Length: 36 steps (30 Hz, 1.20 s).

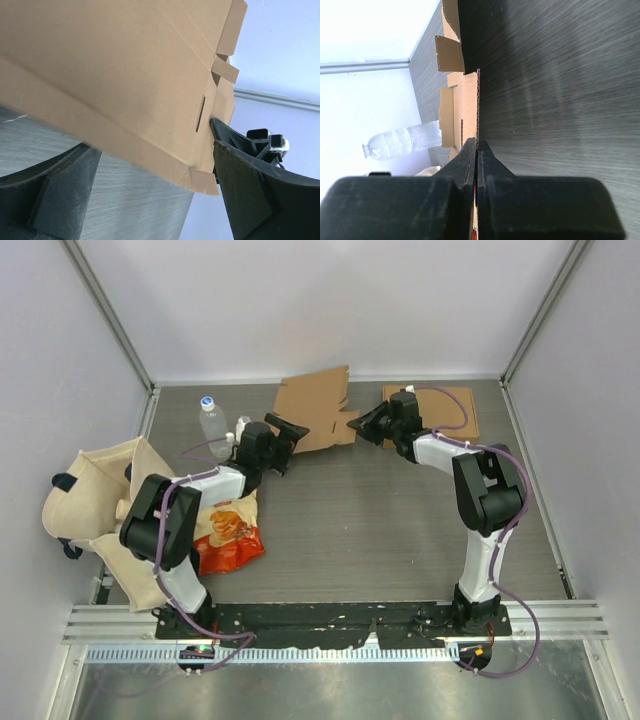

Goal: Fold the paper box

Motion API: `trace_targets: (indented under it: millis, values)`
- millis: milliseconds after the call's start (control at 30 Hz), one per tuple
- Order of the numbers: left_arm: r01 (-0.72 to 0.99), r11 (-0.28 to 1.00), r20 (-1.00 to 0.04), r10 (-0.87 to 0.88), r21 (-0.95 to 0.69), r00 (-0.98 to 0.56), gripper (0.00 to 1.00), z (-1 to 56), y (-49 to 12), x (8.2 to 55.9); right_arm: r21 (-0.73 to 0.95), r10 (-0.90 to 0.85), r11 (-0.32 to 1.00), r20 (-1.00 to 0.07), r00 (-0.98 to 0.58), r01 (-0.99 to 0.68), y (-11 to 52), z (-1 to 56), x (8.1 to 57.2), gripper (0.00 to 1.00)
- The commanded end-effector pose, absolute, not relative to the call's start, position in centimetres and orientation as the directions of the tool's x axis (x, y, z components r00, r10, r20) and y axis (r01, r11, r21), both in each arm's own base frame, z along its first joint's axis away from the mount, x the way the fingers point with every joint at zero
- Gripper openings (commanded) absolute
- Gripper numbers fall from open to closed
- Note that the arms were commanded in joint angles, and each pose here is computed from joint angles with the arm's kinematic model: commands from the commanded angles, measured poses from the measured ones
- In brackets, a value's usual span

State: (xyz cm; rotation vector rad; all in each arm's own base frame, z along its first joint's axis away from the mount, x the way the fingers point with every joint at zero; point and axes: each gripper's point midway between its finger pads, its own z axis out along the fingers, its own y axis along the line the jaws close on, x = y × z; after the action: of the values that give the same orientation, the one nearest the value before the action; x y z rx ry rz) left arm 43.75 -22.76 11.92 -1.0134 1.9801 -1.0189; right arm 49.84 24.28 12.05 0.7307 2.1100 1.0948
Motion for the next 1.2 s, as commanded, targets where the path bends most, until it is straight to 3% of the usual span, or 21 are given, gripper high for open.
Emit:
trace_targets:
  millis: [0, 100, 133, 200, 233, 300, 333, 400, 433, 500, 533, 633, 700, 767, 833, 867, 967, 1167]
  values:
    - [-0.289, 0.33, -0.155, -0.855, -0.899, -0.495, 1.0, 11.6, -24.4, 44.8, 0.911, 0.711, 0.405, -0.263, -0.652, 0.074, 25.9, 16.4, 49.1, 0.01]
    - [-0.278, 0.313, -0.134, -0.847, -0.908, -0.514, 0.94, 10.9, -25.2, 45.6, 0.915, 0.713, 0.397, -0.26, -0.651, 0.069, 25.7, 16.9, 48.4, 0.01]
    - [-0.244, 0.312, -0.149, -0.842, -0.918, -0.519, 0.77, 11.5, -25.4, 46.0, 0.91, 0.706, 0.407, -0.262, -0.658, 0.074, 25.6, 16.5, 47.8, 0.01]
    - [-0.191, 0.344, -0.201, -0.827, -0.919, -0.525, 0.6, 12.1, -25.5, 46.1, 0.902, 0.696, 0.43, -0.295, -0.654, 0.051, 25.1, 17.4, 46.8, 0.01]
    - [-0.139, 0.352, -0.236, -0.824, -0.926, -0.515, 0.47, 13.2, -25.6, 46.3, 0.884, 0.69, 0.462, -0.306, -0.656, 0.074, 24.3, 16.4, 45.9, 0.06]
    - [-0.048, 0.427, -0.344, -0.786, -0.903, -0.514, 0.35, 14.3, -25.7, 46.2, 0.842, 0.645, 0.54, -0.41, -0.644, 0.005, 22.9, 17.8, 44.6, 0.16]
    - [-0.024, 0.46, -0.387, -0.773, -0.887, -0.503, 0.25, 15.7, -25.5, 46.3, 0.819, 0.625, 0.573, -0.432, -0.651, 0.007, 22.1, 17.4, 43.8, 0.28]
    - [0.008, 0.561, -0.481, -0.702, -0.828, -0.526, 0.14, 16.2, -25.4, 45.9, 0.741, 0.52, 0.661, -0.567, -0.639, -0.12, 21.3, 19.8, 42.2, 0.41]
    - [0.055, 0.573, -0.512, -0.681, -0.818, -0.523, 0.11, 18.5, -25.6, 45.8, 0.694, 0.468, 0.712, -0.58, -0.667, -0.105, 20.5, 19.7, 41.0, 0.49]
    - [0.048, 0.654, -0.562, -0.608, -0.755, -0.56, 0.05, 18.6, -25.2, 44.7, 0.55, 0.349, 0.821, -0.698, -0.626, -0.154, 18.4, 20.9, 40.2, 0.57]
    - [0.118, 0.694, -0.632, -0.555, -0.71, -0.541, 0.04, 21.4, -25.1, 44.4, 0.49, 0.295, 0.853, -0.737, -0.608, -0.179, 17.3, 22.9, 38.9, 0.65]
    - [0.161, 0.769, -0.659, -0.395, -0.618, -0.64, 0.0, 22.3, -24.6, 41.4, 0.277, 0.066, 0.887, -0.867, -0.493, -0.368, 16.2, 27.7, 37.4, 0.78]
    - [0.227, 0.771, -0.635, -0.278, -0.596, -0.721, 0.0, 23.2, -24.5, 37.3, 0.122, -0.079, 0.854, -0.931, -0.358, -0.506, 16.3, 32.2, 36.9, 0.83]
    - [0.348, 0.768, -0.685, -0.158, -0.538, -0.712, 0.0, 25.7, -23.6, 33.9, 0.059, -0.156, 0.805, -0.939, -0.307, -0.59, 16.8, 34.1, 35.9, 0.86]
    - [0.405, 0.76, -0.666, -0.048, -0.508, -0.744, 0.02, 26.0, -22.5, 29.9, -0.021, -0.224, 0.727, -0.952, -0.208, -0.686, 18.1, 37.6, 34.4, 0.87]
    - [0.506, 0.736, -0.727, 0.029, -0.449, -0.686, 0.04, 27.7, -21.7, 27.8, -0.034, -0.241, 0.703, -0.951, -0.193, -0.71, 18.5, 38.0, 34.3, 0.88]
    - [0.598, 0.698, -0.704, 0.19, -0.394, -0.685, 0.05, 27.6, -19.6, 22.4, -0.043, -0.248, 0.574, -0.961, -0.123, -0.818, 20.4, 40.4, 32.4, 0.93]
    - [0.681, 0.629, -0.706, 0.283, -0.374, -0.649, 0.0, 27.5, -19.2, 19.9, -0.03, -0.288, 0.372, -0.954, -0.084, -0.928, 27.0, 40.0, 27.8, 0.93]
